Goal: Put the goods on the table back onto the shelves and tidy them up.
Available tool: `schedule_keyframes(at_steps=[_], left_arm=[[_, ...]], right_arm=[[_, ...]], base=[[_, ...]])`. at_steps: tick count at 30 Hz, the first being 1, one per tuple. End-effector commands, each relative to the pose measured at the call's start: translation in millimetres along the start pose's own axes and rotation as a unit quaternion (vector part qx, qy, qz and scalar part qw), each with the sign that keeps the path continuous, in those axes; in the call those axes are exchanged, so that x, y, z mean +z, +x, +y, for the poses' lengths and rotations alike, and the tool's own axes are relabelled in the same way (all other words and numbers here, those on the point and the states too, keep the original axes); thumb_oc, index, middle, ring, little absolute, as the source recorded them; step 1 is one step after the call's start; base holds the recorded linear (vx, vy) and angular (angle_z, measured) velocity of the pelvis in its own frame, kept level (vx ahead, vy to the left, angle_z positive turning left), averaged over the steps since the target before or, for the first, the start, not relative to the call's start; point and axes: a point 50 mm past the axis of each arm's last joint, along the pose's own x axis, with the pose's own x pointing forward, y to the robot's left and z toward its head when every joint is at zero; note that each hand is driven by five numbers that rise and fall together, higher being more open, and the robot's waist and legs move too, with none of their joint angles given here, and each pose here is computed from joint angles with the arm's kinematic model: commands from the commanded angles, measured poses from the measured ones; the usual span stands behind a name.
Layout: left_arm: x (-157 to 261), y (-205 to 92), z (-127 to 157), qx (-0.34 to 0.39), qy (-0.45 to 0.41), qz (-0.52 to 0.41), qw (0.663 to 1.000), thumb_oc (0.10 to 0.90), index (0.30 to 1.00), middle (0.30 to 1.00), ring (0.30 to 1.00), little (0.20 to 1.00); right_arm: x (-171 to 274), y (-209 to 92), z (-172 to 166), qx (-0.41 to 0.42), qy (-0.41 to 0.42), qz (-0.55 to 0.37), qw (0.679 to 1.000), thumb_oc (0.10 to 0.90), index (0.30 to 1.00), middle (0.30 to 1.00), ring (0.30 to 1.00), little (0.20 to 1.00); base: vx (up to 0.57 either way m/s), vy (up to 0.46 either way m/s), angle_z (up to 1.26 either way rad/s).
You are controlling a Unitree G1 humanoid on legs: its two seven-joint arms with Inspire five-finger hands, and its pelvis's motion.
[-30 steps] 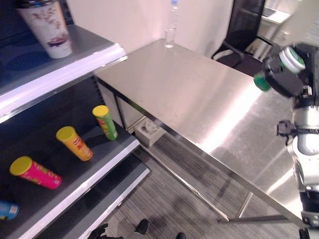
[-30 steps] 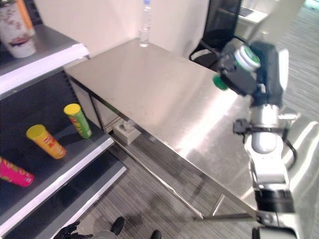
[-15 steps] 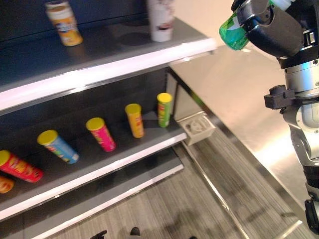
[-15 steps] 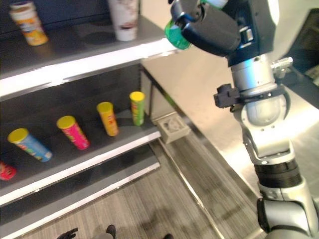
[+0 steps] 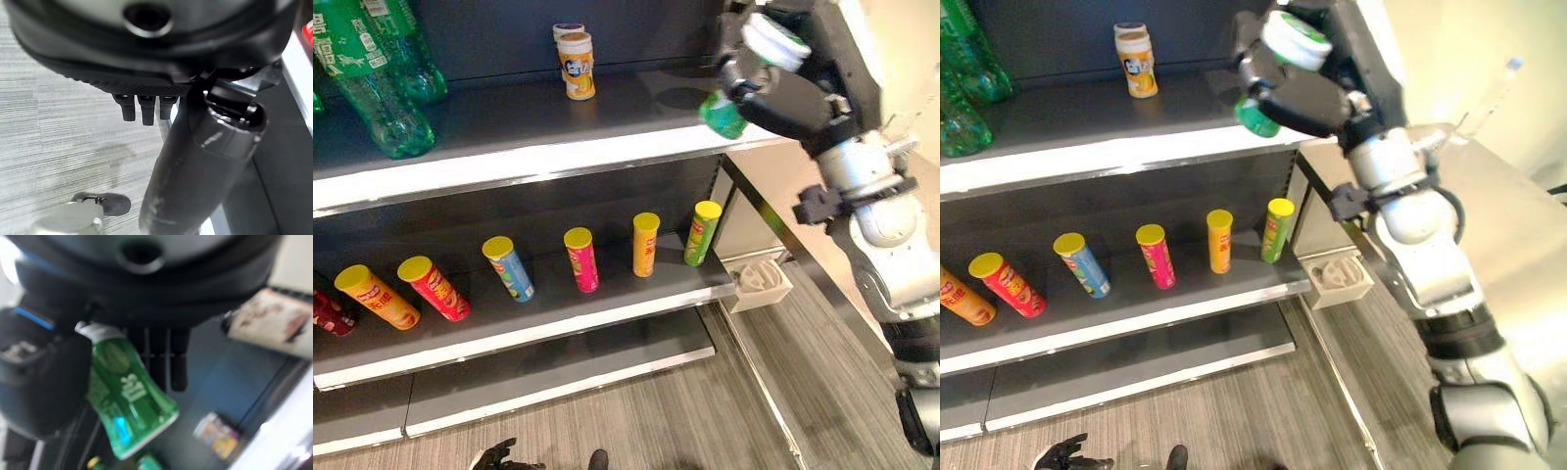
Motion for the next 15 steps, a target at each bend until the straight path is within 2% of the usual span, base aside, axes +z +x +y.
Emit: schedule_keyframes(at_steps=[1,6,15], left_arm=[[6,0,18,0.027,-0.007,-0.015,0.999,0.800,0.900,0.900,0.900,0.900],[-9,-2,17,0.028,-0.006,0.011,1.000,0.800,0.900,0.900,0.900,0.900],[-23,-5,12,0.025,-0.008,0.037,0.999,0.800,0.900,0.900,0.900,0.900]], right_arm=[[36,33,-18,-0.029,-0.017,-0.076,0.997,0.400,0.300,0.300,0.300,0.300],[30,46,-12,-0.013,-0.037,-0.056,0.998,0.400,0.300,0.300,0.300,0.300],[3,61,-16,-0.055,-0.044,0.005,0.997,0.400,0.300,0.300,0.300,0.300]], base=[[0.10,-0.092,0.20],[0.06,-0.056,0.27],[0.03,-0.013,0.27]])
